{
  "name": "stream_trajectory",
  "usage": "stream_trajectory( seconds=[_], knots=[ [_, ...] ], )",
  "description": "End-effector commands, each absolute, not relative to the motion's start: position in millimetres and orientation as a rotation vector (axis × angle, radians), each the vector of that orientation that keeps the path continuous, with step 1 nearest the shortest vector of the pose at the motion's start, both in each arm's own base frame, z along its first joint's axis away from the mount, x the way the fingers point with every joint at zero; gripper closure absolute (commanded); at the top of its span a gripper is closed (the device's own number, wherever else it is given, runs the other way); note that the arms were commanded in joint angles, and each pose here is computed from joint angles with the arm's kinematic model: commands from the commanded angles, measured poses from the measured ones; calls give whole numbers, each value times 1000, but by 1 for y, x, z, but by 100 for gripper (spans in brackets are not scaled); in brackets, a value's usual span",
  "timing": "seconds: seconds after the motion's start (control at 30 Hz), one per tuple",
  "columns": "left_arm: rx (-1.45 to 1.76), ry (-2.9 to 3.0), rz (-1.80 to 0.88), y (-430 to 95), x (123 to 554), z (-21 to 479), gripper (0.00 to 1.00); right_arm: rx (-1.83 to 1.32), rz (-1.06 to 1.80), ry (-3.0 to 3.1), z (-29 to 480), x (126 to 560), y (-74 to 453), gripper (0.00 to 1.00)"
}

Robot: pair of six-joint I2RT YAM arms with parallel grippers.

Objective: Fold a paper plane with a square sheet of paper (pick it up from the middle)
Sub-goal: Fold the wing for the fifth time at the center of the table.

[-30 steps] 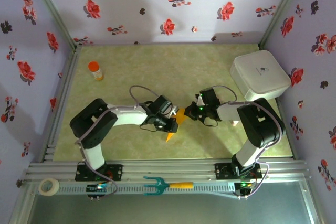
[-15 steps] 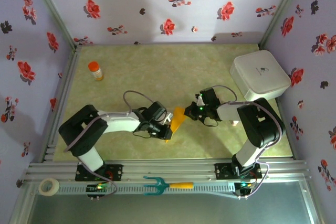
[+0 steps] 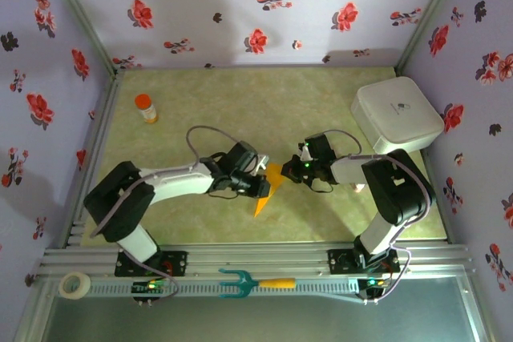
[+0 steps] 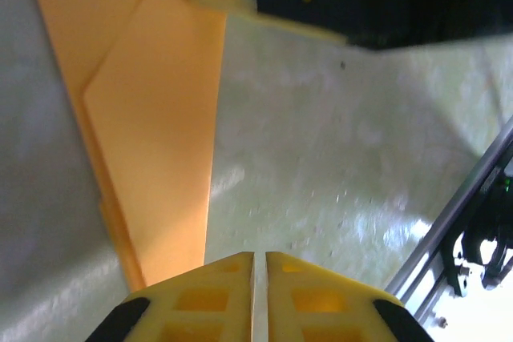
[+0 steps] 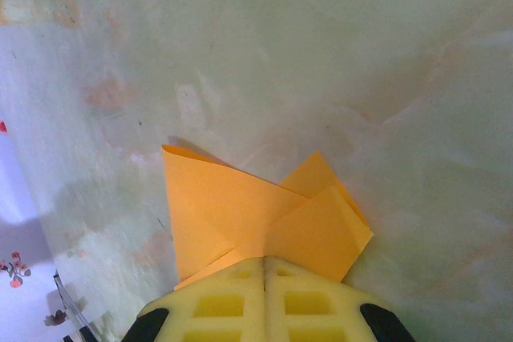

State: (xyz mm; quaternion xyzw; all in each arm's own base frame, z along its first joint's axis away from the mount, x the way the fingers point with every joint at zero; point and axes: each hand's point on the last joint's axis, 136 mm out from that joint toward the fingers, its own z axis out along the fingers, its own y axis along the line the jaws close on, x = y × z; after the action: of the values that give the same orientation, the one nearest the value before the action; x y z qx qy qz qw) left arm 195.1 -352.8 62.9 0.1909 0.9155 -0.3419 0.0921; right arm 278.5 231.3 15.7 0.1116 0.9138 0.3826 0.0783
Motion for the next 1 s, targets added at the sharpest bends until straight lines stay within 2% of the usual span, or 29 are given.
stream_trajectory(
  seconds=[0.0, 0.4, 0.53, 0.77, 0.97],
  knots=[
    [585, 2778, -1001, -356, 196, 44, 88, 399, 986, 2818, -10, 272, 211, 97],
    [479, 2900, -933, -338, 185, 0, 98, 278, 1129, 2689, 42, 286, 228, 88],
    [436, 2902, -928, -338, 189, -3, 98, 246, 1183, 2664, 53, 278, 236, 88],
    [396, 2894, -923, -337, 195, -4, 99, 216, 1272, 2703, 35, 258, 259, 96],
    [369, 2895, -926, -337, 198, -6, 99, 244, 1119, 2784, 9, 261, 243, 98]
  ],
)
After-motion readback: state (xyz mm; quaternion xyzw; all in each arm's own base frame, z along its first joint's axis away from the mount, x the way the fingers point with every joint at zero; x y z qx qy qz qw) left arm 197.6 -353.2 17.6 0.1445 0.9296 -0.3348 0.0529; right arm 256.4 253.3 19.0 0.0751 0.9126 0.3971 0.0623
